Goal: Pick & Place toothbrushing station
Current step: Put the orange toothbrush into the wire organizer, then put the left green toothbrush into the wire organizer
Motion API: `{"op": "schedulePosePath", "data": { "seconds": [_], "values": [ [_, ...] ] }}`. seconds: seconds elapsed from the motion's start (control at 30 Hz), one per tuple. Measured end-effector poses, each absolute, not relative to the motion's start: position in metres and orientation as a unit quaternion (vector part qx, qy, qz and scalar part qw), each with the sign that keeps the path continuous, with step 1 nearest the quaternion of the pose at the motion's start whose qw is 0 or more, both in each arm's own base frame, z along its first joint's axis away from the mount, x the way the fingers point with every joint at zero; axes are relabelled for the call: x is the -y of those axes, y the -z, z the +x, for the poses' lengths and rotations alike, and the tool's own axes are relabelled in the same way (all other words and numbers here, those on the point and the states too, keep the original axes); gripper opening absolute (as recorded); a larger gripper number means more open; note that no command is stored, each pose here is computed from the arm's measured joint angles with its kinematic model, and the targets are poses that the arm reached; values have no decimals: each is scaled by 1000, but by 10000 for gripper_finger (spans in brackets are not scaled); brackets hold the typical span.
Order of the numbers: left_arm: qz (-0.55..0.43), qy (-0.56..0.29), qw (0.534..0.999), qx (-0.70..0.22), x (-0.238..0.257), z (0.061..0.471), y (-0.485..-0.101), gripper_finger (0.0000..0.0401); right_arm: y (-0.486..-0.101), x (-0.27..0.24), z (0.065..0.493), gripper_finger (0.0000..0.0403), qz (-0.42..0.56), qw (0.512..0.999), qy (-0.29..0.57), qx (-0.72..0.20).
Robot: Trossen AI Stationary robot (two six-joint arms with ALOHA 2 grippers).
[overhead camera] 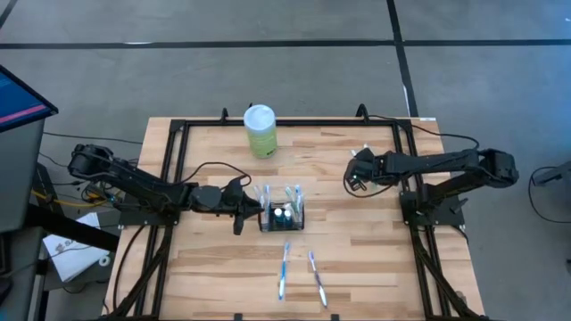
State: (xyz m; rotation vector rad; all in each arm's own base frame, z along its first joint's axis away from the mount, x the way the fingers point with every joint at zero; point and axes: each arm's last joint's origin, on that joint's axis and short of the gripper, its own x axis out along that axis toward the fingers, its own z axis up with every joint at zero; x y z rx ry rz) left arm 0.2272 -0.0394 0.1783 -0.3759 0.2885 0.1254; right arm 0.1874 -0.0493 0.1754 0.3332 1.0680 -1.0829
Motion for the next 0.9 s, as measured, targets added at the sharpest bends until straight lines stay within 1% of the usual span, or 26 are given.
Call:
{"op": "schedulePosePath", "data": {
  "seconds": [0.27, 0.4, 0.5, 0.63, 0.73, 0.9],
  "values": [
    [-187, -59, 972, -131, 39, 225, -183, 151, -175, 58, 186, 63, 148, 709, 476, -499],
    [-176, -53, 977, -113, 38, 222, -192, 177, -168, 60, 182, 63, 153, 706, 479, -499],
    [-172, -48, 979, -95, 38, 219, -199, 185, -159, 62, 176, 63, 167, 696, 477, -509],
    [-166, -45, 982, -82, 37, 216, -205, 185, -150, 65, 170, 71, 180, 690, 480, -510],
    [-164, -44, 982, -79, 37, 215, -206, 182, -148, 66, 169, 92, 183, 690, 483, -508],
    [-164, -44, 982, -79, 37, 215, -206, 180, -148, 68, 172, 140, 180, 700, 478, -499]
  ]
}}
